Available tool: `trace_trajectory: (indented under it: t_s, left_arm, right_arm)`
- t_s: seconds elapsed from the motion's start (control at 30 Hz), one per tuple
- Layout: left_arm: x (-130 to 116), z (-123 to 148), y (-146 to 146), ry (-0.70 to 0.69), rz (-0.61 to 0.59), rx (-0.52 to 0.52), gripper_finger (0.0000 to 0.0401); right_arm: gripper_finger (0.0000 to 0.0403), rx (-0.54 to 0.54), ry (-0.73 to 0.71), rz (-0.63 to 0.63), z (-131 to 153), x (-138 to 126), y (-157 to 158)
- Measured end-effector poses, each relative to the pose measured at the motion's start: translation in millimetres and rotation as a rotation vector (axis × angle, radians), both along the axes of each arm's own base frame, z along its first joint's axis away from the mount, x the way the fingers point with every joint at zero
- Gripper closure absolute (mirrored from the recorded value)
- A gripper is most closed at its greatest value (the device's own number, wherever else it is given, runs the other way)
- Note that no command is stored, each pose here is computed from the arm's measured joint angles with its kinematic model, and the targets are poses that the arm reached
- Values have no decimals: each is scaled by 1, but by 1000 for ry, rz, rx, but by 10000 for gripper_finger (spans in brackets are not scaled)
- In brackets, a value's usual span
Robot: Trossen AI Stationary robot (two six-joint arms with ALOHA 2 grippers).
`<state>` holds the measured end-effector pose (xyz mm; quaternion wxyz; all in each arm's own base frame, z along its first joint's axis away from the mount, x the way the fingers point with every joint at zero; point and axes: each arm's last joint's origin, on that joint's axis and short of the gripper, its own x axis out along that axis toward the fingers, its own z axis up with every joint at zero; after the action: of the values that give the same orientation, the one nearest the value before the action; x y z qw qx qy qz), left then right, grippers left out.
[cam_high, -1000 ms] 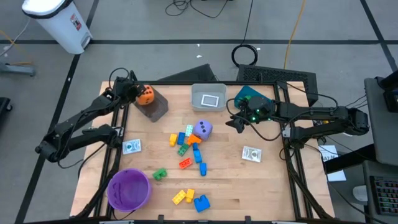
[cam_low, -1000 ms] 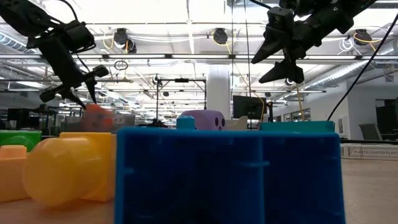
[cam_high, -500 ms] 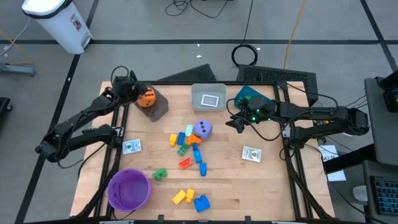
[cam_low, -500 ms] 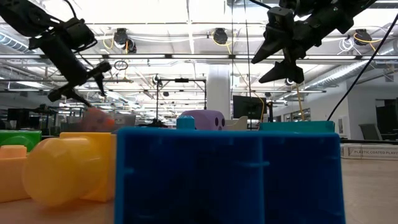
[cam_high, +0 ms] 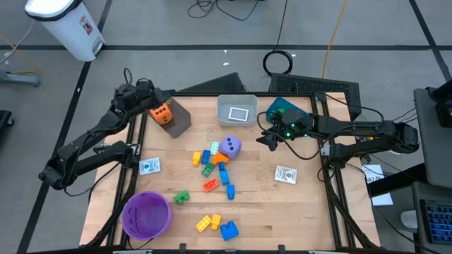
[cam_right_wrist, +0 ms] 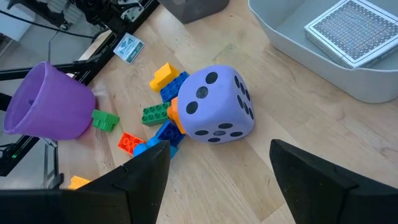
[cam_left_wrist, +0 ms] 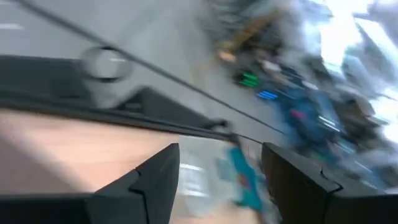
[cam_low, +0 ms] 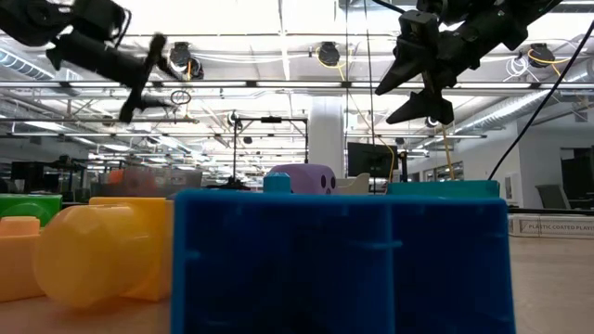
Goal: Pick & Place Toys
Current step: Put the yellow game piece into the blue bin
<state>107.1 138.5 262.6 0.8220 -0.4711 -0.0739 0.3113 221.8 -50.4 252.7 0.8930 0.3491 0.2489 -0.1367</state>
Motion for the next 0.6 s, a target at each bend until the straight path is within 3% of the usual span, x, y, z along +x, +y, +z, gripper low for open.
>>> trace_trajectory:
  t_s: [0.23,0.6]
  left_arm:
    - [16,26,-30,-168,-318,155,167]
    - [49,35,-91,-235,-535,284,167]
  right_arm:
    - [135,0,0,0,0,0,0]
    - [135,0,0,0,0,0,0]
